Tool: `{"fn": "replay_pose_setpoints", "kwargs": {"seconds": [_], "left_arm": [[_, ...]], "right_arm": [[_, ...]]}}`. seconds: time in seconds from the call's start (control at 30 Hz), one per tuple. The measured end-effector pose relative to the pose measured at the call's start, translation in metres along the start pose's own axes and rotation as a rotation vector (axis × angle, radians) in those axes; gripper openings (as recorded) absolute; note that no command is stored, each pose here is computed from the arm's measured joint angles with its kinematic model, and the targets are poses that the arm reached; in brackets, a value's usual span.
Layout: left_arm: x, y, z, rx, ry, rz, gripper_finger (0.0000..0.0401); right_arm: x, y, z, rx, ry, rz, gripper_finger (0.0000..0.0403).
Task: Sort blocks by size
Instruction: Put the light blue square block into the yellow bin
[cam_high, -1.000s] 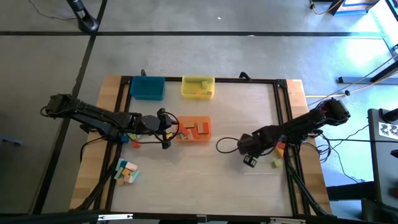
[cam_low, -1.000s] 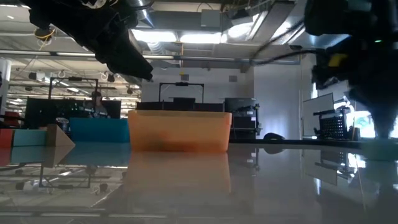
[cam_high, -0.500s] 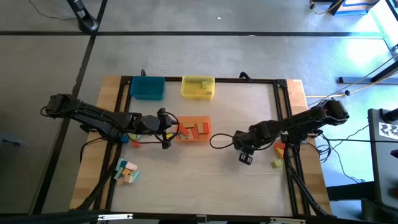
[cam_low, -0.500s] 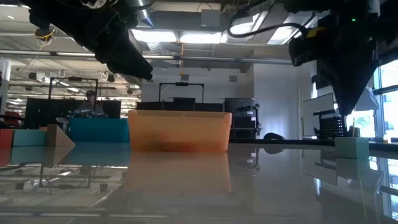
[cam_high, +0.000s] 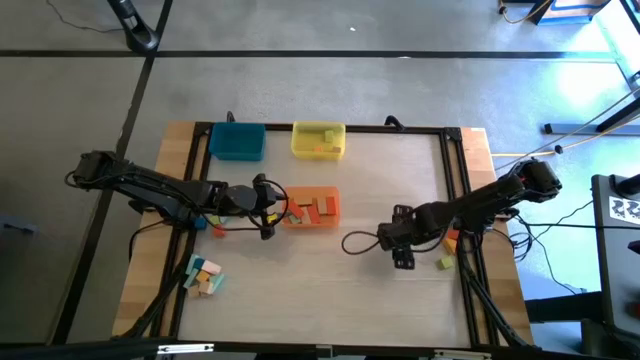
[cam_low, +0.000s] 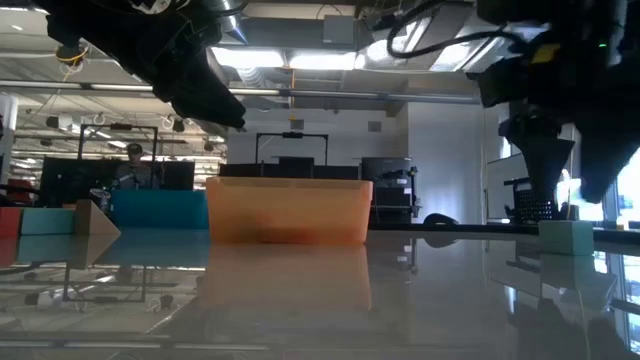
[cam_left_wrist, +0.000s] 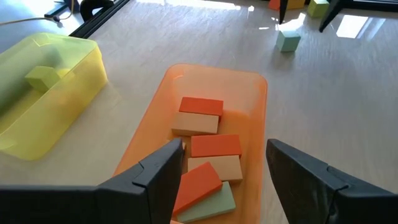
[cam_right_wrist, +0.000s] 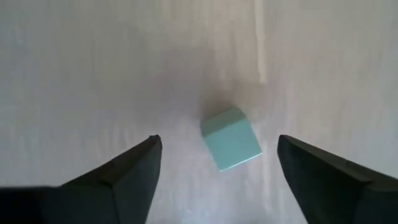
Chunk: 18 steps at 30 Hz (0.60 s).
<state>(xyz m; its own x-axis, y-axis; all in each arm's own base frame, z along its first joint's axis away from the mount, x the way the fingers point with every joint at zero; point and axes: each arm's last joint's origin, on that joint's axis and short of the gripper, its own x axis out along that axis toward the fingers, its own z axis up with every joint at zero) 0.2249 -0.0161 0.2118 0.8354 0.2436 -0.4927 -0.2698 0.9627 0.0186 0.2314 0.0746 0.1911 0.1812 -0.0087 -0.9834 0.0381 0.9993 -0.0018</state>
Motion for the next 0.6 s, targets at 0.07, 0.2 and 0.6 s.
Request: {"fn": "replay_pose_setpoints", "kwargs": {"seconds": [0.07,0.2,0.6], "left_arm": [[0.0,0.0,0.0,0.0,-0.001,0.0,0.0219],[0.0,0.0,0.0,0.0,-0.001,0.0,0.0219],[0.0,0.0,0.0,0.004,0.0,0.0,0.0219]], "right_arm": [[0.0,0.002,-0.001,-0.038,-0.008,-0.02,0.0332],[0.004,0.006,-0.001,-0.1,-0.014,-0.073,0.0334],[0.04,0.009,-0.003,-0.183,0.069,-0.093,0.0302]]}}
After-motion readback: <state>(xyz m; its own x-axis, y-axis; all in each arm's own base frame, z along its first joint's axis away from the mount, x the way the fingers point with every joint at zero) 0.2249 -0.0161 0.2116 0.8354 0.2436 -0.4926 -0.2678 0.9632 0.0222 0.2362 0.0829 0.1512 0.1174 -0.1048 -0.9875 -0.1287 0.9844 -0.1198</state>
